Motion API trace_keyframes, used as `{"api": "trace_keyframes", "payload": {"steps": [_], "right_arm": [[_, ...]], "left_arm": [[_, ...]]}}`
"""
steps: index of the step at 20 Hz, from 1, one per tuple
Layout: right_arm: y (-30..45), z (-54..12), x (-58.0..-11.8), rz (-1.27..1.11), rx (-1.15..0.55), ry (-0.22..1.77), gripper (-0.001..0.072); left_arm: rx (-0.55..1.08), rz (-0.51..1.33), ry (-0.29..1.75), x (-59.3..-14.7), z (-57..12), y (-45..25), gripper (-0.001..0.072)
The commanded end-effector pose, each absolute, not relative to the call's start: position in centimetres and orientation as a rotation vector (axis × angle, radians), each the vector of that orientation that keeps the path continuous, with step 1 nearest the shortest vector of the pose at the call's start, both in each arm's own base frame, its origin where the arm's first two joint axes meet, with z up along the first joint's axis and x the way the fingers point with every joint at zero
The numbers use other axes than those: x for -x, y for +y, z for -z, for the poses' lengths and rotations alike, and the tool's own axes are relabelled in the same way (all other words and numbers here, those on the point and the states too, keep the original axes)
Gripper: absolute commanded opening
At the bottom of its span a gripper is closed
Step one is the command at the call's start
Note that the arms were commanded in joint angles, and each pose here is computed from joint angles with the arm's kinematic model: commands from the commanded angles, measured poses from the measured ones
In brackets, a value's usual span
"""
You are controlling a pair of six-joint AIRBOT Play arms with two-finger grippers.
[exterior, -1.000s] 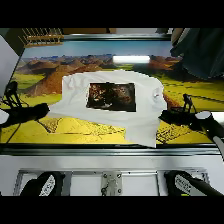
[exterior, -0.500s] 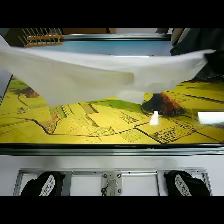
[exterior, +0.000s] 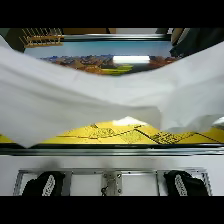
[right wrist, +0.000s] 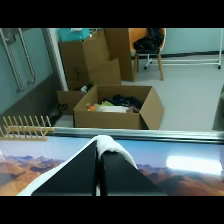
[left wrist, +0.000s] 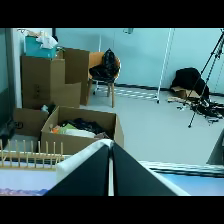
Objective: Fold the clothes and pants, and hang the long-sleeved shirts on hangers.
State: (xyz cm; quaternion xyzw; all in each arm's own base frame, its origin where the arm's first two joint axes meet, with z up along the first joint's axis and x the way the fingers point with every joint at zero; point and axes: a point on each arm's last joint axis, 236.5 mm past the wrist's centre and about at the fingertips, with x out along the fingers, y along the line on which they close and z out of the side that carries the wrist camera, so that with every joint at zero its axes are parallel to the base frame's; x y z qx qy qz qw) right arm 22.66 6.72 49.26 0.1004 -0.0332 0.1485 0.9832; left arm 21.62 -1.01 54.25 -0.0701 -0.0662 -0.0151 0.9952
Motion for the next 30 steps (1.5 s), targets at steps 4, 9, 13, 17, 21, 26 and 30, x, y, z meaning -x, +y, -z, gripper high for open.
{"api": "trace_keyframes", "payload": {"steps": [4, 9, 13, 17, 21, 26, 30], "right_arm": [[6.1, -41.1, -28.0, -0.300, -0.379, 0.303, 0.0008], [1.8, -24.5, -38.2, -0.158, -0.412, 0.850, 0.0009], [1.7, -12.5, -45.1, -0.127, -0.423, 1.086, 0.0009], [0.9, -5.8, -50.1, -0.082, -0.472, 1.092, 0.0009], [-0.3, -4.7, -53.2, -0.053, -0.468, 1.003, 0.0009], [-2.8, -4.6, -52.4, 0.001, -0.353, 1.016, 0.0008], [-3.8, -3.3, -48.8, 0.041, -0.270, 1.111, 0.0007]], "left_arm": [[0.263, 0.002, 0.213, -31.4, -42.2, 1.7, 0.0004], [0.402, -0.017, 0.693, -41.3, -23.9, 3.9, 0.0005], [0.491, 0.019, 0.930, -46.4, -12.3, 2.5, 0.0005], [0.513, 0.015, 0.973, -50.7, -5.5, 1.3, 0.0004], [0.511, 0.020, 0.983, -53.3, -2.4, 0.2, 0.0005], [0.498, 0.039, 0.992, -54.1, -4.1, 0.3, 0.0004], [0.473, 0.035, 1.079, -51.5, -2.2, -0.2, 0.0005]]}}
